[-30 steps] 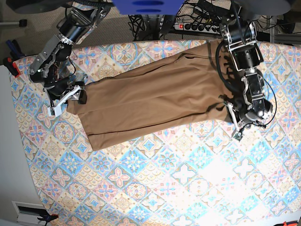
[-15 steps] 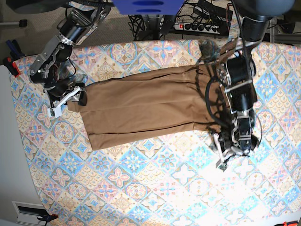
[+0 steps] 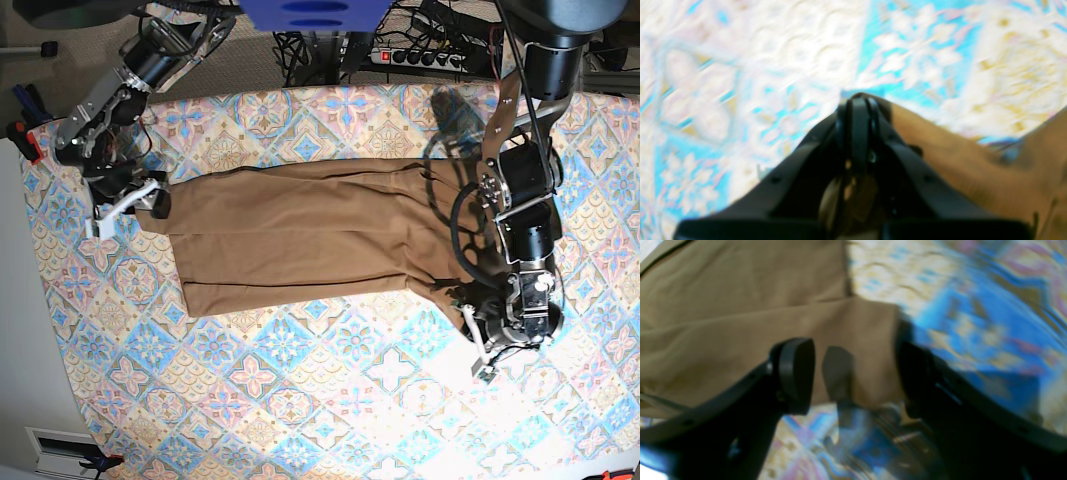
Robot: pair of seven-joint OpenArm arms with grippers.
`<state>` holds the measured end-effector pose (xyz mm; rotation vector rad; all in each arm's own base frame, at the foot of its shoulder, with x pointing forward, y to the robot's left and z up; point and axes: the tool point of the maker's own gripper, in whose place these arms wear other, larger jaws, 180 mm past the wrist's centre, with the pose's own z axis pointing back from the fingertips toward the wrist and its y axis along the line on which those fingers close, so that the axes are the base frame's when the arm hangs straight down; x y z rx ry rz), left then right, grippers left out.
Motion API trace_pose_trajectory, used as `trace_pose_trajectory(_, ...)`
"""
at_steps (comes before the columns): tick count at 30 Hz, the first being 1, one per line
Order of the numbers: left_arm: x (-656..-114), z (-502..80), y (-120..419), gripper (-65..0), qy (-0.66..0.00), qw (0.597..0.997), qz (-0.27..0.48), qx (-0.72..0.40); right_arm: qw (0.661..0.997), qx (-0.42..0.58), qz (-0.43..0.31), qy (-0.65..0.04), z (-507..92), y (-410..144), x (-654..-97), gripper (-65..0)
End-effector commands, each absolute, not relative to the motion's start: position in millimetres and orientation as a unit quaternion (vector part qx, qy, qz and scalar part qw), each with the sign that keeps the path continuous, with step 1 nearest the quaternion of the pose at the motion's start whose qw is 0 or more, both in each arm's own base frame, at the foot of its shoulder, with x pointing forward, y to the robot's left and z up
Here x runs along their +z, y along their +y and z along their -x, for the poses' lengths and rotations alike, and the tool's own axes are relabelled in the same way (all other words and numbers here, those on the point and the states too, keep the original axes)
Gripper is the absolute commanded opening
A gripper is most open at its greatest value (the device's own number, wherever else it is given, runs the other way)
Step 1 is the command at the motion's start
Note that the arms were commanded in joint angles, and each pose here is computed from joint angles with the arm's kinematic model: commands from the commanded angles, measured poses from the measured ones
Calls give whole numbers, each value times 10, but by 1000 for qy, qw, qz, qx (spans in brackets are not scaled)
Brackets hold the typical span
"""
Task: Layout the t-shirt on the table in an organized manner, then fold the t-shirt properly
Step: 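Reach the left gripper along the shirt to the hem corner and pull, then return the left gripper to the shirt's shoulder corner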
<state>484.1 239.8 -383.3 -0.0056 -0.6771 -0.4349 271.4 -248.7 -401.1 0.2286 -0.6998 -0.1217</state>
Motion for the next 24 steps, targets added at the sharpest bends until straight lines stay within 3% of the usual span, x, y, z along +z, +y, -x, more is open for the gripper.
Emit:
trace_pose_trajectory(1,-3555,-5018,2528,-650,-362,910,-11,-203,922,-53,-107,-370,-2828,-2524,-3864,-262)
trace_pose_trajectory(6,-3822,-4778,2765,-650,-316,930,-5,-186,922,-55,-106,-368,-2813,-2535,-3870,-262)
trace_pose_trajectory(15,-3788,-4804,2773,-650,-329,930,9,-164,915,-41,-77,-395,-2861,-2615,-3627,-262)
trace_pose_trajectory(16,-3783,-4813,2754,-637,-330,929,10,-165,913,-39,-72,-400,-2868,-2626,-3588,-262)
trace_pose_trajectory(20,-3657,-4958,2602,-433,-344,923,17,-172,909,-35,-63,-411,-2888,-2647,-3504,-262)
trace_pose_trajectory(22,-3557,-5032,2592,-419,-354,919,17,-172,909,-35,-63,-411,-2888,-2647,-3504,-262)
trace_pose_trajectory(24,-3400,-5136,2602,-454,-370,913,16,-169,908,-34,-61,-413,-2891,-2652,-3486,-262)
